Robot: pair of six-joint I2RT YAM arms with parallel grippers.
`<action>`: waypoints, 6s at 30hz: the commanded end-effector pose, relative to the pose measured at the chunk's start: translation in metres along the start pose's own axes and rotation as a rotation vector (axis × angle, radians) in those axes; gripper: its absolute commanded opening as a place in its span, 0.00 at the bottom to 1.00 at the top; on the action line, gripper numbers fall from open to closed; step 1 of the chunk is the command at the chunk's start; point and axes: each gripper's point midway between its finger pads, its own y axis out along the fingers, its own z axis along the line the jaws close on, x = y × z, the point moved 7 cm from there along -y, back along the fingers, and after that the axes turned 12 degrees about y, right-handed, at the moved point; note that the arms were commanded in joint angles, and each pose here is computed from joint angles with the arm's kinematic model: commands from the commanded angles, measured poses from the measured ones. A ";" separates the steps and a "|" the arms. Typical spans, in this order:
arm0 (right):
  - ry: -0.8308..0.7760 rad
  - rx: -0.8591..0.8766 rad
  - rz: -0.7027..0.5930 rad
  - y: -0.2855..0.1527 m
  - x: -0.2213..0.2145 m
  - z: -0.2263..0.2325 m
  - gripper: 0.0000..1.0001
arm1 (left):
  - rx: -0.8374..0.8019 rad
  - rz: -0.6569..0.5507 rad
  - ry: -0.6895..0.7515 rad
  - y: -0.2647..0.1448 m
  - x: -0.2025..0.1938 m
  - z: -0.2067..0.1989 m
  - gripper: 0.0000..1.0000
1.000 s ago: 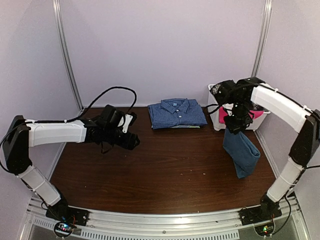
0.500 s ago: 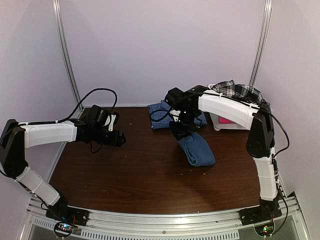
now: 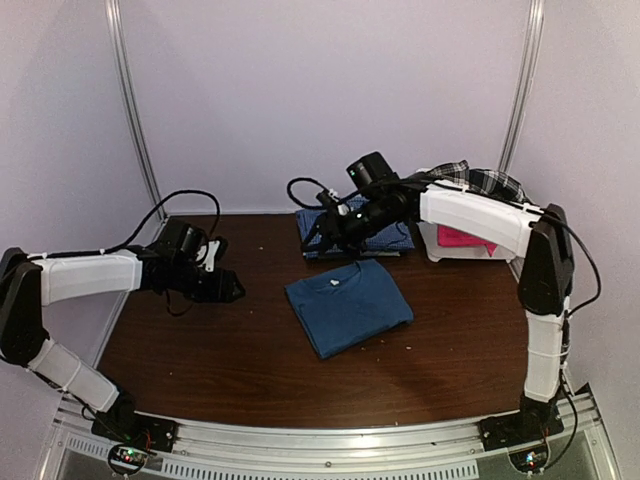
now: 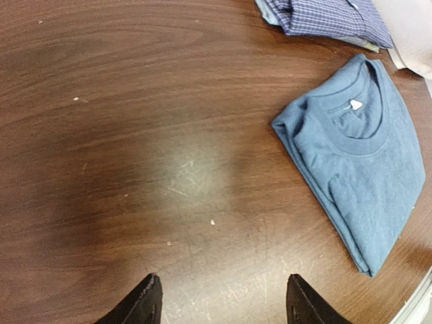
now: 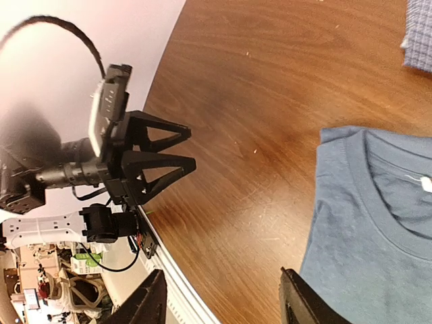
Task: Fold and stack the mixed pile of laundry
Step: Turn over the square-folded T-shirt at the center of the board, then smooth out the square-folded T-shirt at the center of the board, then pick up the square-folded T-shirt from the center of the board, then place the square-folded T-shirt at the center of the board.
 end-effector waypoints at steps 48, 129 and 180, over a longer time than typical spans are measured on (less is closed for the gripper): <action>0.314 0.076 -0.189 -0.125 -0.102 -0.160 0.53 | -0.005 0.059 1.418 0.066 -0.038 -0.211 0.53; 0.124 -0.240 -0.119 0.022 0.027 -0.164 0.00 | -0.133 0.070 0.025 0.109 0.066 -0.034 0.00; -0.155 -0.458 -0.691 -0.152 0.198 -0.136 0.00 | -0.104 -0.500 0.189 0.117 0.295 -0.067 0.00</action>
